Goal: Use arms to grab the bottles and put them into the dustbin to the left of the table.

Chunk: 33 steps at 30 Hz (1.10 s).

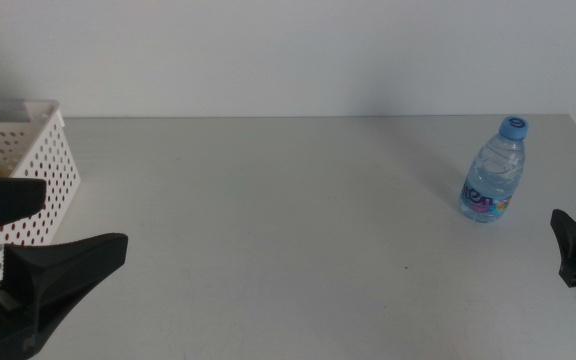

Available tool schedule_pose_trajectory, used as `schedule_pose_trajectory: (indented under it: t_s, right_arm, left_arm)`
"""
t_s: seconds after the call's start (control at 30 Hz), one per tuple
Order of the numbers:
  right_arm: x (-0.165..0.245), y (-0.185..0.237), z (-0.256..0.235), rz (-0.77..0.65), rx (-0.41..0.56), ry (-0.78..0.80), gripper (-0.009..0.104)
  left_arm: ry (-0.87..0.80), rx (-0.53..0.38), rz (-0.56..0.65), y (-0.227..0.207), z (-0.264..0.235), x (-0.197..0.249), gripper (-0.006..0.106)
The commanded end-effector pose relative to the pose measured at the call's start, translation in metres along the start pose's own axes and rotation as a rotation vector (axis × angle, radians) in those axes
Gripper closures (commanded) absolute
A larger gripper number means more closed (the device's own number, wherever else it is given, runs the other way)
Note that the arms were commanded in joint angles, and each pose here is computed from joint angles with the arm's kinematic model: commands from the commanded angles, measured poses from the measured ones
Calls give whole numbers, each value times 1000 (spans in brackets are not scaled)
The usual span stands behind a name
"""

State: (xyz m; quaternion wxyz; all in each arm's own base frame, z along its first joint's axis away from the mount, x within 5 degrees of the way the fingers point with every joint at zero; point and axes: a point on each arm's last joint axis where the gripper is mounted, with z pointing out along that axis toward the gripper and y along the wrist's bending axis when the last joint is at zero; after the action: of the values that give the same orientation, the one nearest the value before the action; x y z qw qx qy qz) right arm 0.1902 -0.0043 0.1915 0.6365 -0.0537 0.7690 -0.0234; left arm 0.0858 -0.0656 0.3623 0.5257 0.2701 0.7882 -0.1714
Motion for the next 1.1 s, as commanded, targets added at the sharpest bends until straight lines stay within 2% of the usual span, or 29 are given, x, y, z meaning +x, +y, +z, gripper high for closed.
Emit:
schedule_pose_trajectory:
  t_s: [0.0, 0.2, 0.33, 0.5, 0.73, 1.07]
  right_arm:
    - [-17, -2, 10, 22, -1, -190, 20]
    - [-5, 0, 26, 116, -29, -295, 20]
    - [6, 1, 36, 158, -44, -256, 20]
    - [1, 0, 57, 147, -64, -276, 20]
    - [-17, 6, 95, 76, -185, -347, 20]
    - [-14, -1, 148, 63, -171, -316, 20]
  left_arm:
    - [-98, 14, -18, -1, -4, -15, 7]
    - [-98, 14, -18, -1, -4, -15, 7]
    - [-98, 14, -18, -1, -4, -15, 7]
    - [-98, 14, -18, -1, -4, -15, 7]
    - [-98, 14, -18, -1, -4, -15, 7]
    - [-98, 14, -18, -1, -4, -15, 7]
